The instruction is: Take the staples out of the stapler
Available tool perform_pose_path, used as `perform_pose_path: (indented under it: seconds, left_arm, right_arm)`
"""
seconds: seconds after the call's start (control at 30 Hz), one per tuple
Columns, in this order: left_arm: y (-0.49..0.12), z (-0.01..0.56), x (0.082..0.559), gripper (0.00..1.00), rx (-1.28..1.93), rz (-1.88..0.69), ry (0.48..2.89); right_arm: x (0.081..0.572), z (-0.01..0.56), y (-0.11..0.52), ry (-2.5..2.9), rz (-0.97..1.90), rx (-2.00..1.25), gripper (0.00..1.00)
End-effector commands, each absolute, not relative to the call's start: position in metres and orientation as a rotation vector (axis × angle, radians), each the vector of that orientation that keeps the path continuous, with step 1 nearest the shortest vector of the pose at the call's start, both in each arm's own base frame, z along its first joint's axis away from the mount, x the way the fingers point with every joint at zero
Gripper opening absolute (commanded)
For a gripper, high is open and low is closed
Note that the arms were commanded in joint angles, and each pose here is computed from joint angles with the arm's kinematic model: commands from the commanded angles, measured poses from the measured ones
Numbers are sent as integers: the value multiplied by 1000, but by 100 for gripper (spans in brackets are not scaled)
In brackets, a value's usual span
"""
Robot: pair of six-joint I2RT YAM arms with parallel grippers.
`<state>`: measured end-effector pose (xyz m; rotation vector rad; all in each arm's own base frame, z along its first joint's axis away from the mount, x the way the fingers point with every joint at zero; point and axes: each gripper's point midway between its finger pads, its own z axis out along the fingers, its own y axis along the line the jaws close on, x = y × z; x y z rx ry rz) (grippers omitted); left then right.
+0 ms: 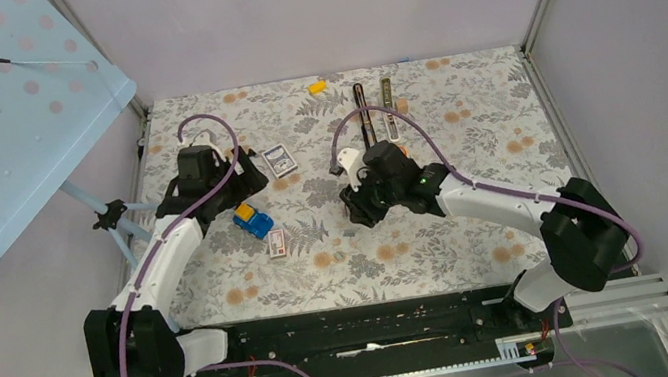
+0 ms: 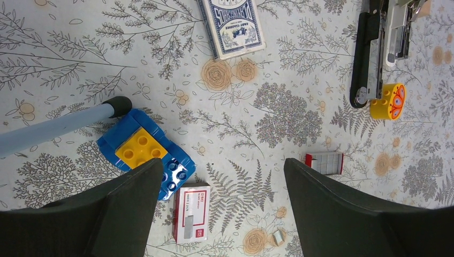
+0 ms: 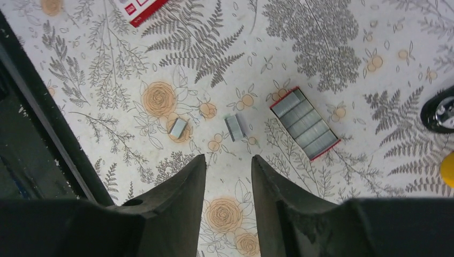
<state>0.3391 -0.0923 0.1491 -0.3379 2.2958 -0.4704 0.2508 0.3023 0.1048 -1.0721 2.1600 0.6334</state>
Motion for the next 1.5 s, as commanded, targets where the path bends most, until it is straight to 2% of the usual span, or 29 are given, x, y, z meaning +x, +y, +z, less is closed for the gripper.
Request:
perform_pose_path:
  seconds: [0.0, 0.17, 0.2, 0.27, 0.3, 0.37, 1.1, 1.33, 1.47]
  left_arm:
    - [-91, 161, 342, 88, -325, -482, 2250]
    - [-89, 163, 342, 88, -328, -477, 2242]
    - [-89, 163, 342, 88, -328, -477, 2241]
    - [-88, 164, 342, 88, -329, -479, 2240]
    - [-88, 164, 342, 88, -331, -478, 2240]
    - [-87, 163, 342, 88, -334, -477, 2241]
    - [-78, 165, 344, 88, -369, -480, 2234]
    - [-76, 164, 344, 88, -380, -492, 2232]
    - [-75, 164, 345, 88, -389, -499, 2234]
  right_arm:
    - [244, 111, 313, 2018, 699, -1252, 45]
    - [229, 85, 298, 1974, 661, -1472, 45]
    - [228, 80, 296, 1939, 649, -1506, 48]
    - [226, 73, 294, 1875, 638, -1560, 62]
    - [226, 71, 295, 1848, 641, -1579, 66]
    - [228, 68, 299, 1816, 644, -1595, 67]
    - [253, 10, 302, 1862, 547, -1716, 64]
    - [255, 2, 305, 1915, 564, -1752, 56]
    - [253, 0, 308, 1918, 588, -1762, 54]
